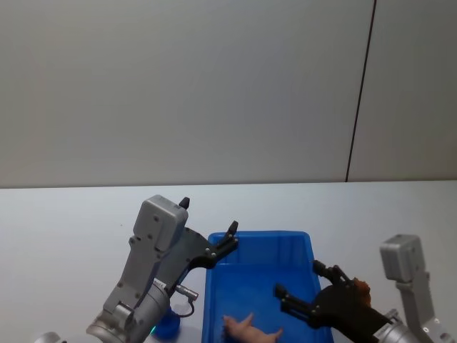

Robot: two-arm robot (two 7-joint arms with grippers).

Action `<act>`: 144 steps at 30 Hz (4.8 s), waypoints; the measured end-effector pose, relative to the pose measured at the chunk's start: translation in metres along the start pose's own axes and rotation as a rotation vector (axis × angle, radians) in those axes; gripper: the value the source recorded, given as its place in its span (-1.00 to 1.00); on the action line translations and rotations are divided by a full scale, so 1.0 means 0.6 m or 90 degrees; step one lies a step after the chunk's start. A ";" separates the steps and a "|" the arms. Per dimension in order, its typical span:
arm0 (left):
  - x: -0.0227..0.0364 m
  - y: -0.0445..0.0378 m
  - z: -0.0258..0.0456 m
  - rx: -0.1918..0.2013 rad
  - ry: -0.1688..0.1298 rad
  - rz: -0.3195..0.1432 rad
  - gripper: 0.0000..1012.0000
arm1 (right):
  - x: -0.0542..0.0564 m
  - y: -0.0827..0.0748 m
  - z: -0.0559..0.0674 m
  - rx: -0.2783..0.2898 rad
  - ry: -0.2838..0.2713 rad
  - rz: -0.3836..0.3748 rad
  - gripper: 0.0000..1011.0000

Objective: Pick up the two dolls from the table and place them into the box.

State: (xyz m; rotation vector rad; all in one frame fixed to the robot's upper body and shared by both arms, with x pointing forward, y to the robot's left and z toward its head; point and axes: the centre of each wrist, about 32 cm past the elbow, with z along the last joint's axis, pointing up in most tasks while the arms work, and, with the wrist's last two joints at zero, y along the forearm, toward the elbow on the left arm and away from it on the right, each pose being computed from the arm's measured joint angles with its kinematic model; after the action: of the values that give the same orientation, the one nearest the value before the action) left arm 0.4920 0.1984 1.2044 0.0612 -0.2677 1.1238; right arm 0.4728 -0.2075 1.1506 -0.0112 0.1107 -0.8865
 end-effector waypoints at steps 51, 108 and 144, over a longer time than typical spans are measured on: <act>0.0000 0.000 0.000 0.000 0.000 0.000 0.99 | -0.015 -0.104 -0.042 -0.019 0.001 -0.243 0.98; 0.0000 0.000 0.000 0.000 0.000 0.000 0.99 | -0.027 -0.069 -0.048 -0.011 -0.015 -0.201 -0.40; 0.0000 0.000 0.000 0.000 0.000 0.000 0.99 | -0.002 0.008 -0.030 0.043 0.014 -0.040 0.02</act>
State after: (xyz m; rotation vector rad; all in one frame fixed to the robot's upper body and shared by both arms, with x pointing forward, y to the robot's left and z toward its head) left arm 0.4920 0.1984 1.2044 0.0611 -0.2676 1.1237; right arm 0.4737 -0.2028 1.1324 0.0589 0.1009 -0.9532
